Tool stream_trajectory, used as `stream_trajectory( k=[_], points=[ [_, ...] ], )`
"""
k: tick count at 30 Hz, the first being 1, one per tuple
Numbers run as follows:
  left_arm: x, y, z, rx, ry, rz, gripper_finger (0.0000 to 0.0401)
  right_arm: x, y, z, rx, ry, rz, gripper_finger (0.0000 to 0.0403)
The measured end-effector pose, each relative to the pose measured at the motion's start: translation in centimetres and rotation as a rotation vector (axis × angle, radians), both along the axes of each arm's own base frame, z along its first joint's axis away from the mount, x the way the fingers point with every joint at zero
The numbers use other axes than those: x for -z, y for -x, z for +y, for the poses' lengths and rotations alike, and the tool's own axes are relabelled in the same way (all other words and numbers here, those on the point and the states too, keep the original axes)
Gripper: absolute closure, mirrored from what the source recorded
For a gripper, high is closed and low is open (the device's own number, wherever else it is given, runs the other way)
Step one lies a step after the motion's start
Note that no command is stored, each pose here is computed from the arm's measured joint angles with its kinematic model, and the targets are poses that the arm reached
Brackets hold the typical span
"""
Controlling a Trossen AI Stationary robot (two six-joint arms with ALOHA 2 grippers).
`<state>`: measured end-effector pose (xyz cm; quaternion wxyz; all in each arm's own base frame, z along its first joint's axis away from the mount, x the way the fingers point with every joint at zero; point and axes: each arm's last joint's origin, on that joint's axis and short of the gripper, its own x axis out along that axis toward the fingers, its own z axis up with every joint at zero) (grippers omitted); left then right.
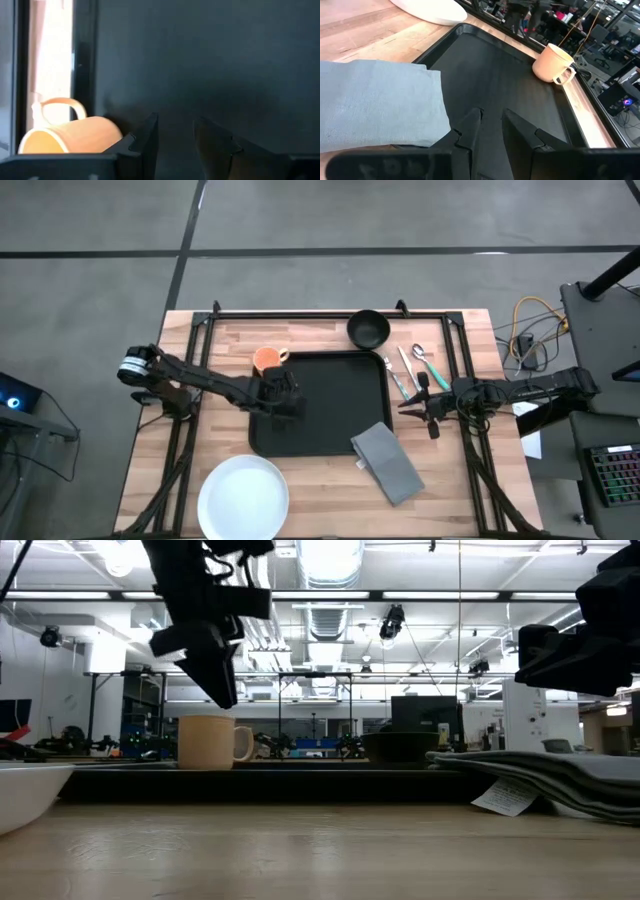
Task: Set up tray
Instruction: Put the white plate at the bottom of the yellow mug on the black serving tray
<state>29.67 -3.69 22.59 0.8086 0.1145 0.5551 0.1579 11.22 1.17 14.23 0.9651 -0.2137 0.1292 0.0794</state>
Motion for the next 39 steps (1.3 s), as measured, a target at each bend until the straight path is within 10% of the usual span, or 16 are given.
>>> stream_trajectory(
  k=[20,39],
  points=[
    [-0.2,2.3,-8.6,0.067,0.12,-0.09,0.0297,0.0,0.0,0.0,0.0,0.001,0.0,0.0335],
    [0.7,3.6,-10.6,0.171,0.342,0.048,0.0297,0.0,0.0,0.0,-0.001,0.0,0.0,0.0335]
  ],
)
